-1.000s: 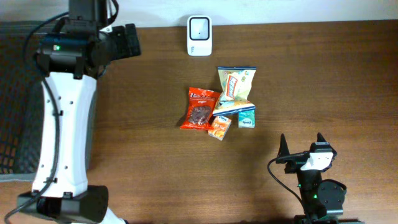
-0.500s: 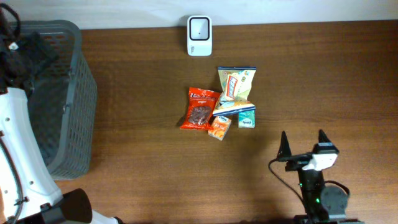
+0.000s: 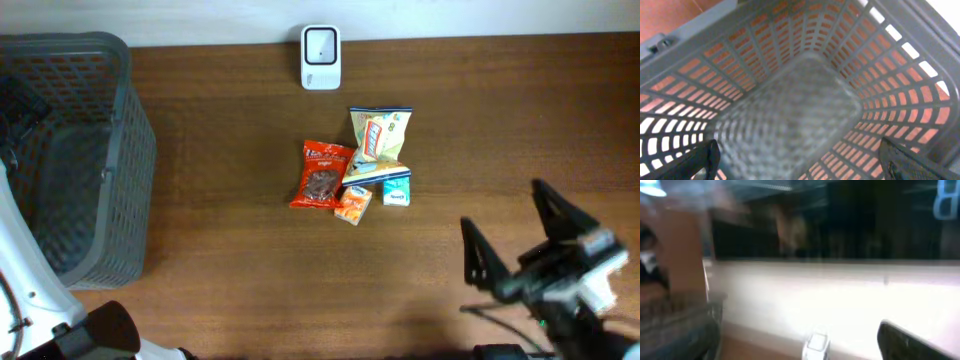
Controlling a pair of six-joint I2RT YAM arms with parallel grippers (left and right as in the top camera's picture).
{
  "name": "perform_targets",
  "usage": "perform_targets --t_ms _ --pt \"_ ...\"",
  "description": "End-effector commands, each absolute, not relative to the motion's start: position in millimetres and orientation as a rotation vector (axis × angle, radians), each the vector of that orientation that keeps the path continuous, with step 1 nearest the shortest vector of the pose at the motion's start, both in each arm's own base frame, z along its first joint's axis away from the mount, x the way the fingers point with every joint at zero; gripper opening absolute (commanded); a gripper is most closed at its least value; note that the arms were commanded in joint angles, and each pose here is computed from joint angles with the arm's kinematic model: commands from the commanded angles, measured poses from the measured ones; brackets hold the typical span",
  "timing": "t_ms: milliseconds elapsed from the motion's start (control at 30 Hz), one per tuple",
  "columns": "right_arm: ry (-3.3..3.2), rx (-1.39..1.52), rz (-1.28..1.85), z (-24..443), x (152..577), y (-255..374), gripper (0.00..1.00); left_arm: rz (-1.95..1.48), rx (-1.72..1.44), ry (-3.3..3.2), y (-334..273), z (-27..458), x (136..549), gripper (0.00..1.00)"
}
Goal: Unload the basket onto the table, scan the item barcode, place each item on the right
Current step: 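Move the right gripper over the wet-wipes pack and grasp it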
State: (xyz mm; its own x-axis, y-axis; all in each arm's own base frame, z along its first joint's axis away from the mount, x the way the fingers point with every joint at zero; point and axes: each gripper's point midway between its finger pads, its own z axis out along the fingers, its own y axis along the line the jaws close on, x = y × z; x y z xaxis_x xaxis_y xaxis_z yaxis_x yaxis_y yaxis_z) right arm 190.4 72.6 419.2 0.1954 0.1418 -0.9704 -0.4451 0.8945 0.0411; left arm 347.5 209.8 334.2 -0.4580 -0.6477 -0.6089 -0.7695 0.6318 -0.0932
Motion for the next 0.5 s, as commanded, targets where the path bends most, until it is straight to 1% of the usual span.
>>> perform_targets --t_ms 0,67,100,200,233,267,300,333,367,467 --pt "1.667 -0.261 0.464 412 249 76 0.98 0.254 -1.120 2.235 211 333 348 0.99" --pt "1.955 -0.257 0.622 391 288 90 0.98 0.254 -1.120 2.235 211 333 348 0.99" --pt "2.053 -0.308 0.812 383 306 110 0.99 0.254 -1.120 2.235 211 333 348 0.99" --pt "2.060 -0.436 1.217 368 338 148 0.98 0.254 -1.120 2.235 211 333 348 0.99" --pt "2.099 -0.410 1.246 350 356 153 0.59 0.254 -1.120 2.235 211 333 348 0.99" --pt "2.241 -0.248 1.154 311 388 149 0.31 0.254 -1.120 2.235 211 333 348 0.99" --pt "2.362 -0.063 1.016 275 412 141 0.06 0.254 -1.120 2.235 211 333 348 0.99" --pt "2.449 0.114 0.880 238 435 134 0.04 0.254 -1.120 2.235 211 333 348 0.99" --pt "2.493 0.149 0.815 206 452 141 0.04 0.254 -1.120 2.235 211 333 348 0.99" --pt "2.544 0.104 0.820 163 467 167 0.04 0.254 -1.120 2.235 211 333 348 0.99"
